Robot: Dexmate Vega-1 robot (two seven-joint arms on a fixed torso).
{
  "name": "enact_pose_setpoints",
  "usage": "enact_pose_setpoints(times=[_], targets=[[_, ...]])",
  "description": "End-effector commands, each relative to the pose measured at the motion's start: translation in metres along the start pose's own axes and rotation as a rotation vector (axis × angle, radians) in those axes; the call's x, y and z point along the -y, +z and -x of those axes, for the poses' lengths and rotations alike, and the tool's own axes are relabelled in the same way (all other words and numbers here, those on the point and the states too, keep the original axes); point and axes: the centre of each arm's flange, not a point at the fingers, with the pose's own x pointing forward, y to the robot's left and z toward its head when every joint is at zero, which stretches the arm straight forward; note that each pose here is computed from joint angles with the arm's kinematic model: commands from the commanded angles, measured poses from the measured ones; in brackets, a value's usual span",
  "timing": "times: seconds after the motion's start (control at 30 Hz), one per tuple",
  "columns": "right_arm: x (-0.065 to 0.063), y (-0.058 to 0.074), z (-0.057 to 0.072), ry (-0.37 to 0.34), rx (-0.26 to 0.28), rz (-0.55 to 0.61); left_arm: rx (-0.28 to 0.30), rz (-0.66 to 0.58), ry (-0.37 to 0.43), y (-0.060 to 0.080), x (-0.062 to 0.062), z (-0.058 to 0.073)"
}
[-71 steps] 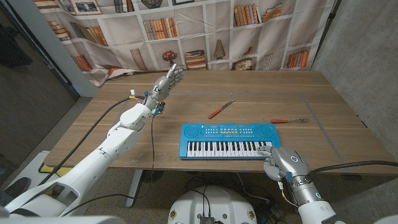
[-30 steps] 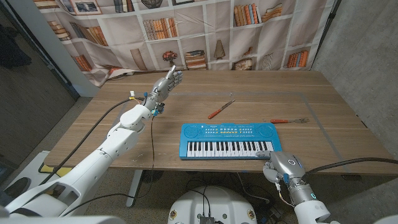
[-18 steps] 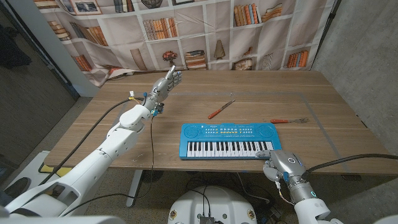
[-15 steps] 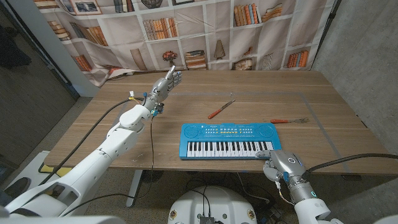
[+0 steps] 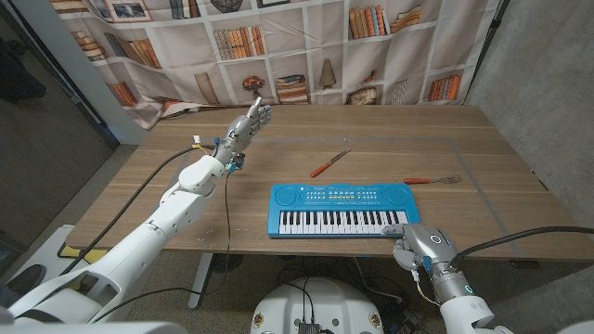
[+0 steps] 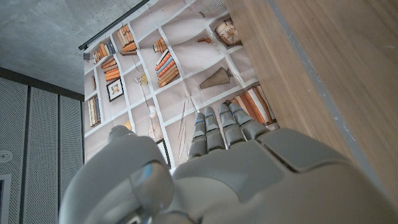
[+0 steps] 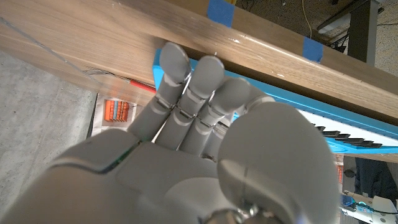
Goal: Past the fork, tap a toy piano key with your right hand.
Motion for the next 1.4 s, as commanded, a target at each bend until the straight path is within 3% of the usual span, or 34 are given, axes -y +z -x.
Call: enact_pose_setpoints(times=[0.03,0.8,1.1,1.4], targets=[[0.003,0.002,-0.002,-0.040,0.007,0.010,0.005,0.001,0.007,0.002,-0.002,0.000],[0.014,0.011,0.005,-0.149,0.019,-0.031,0.005,0.002,-0.014,0.002,-0.002,-0.003],[0.017,0.010,0.001,-0.160,0.014,-0.112,-0.005,0.001,-0.027,0.001,-0.005,-0.004],[0.022,0.008,-0.005,-0.216,0.003,-0.177,0.004,-0.014,-0.032,0.006,-0.009,-0.003]])
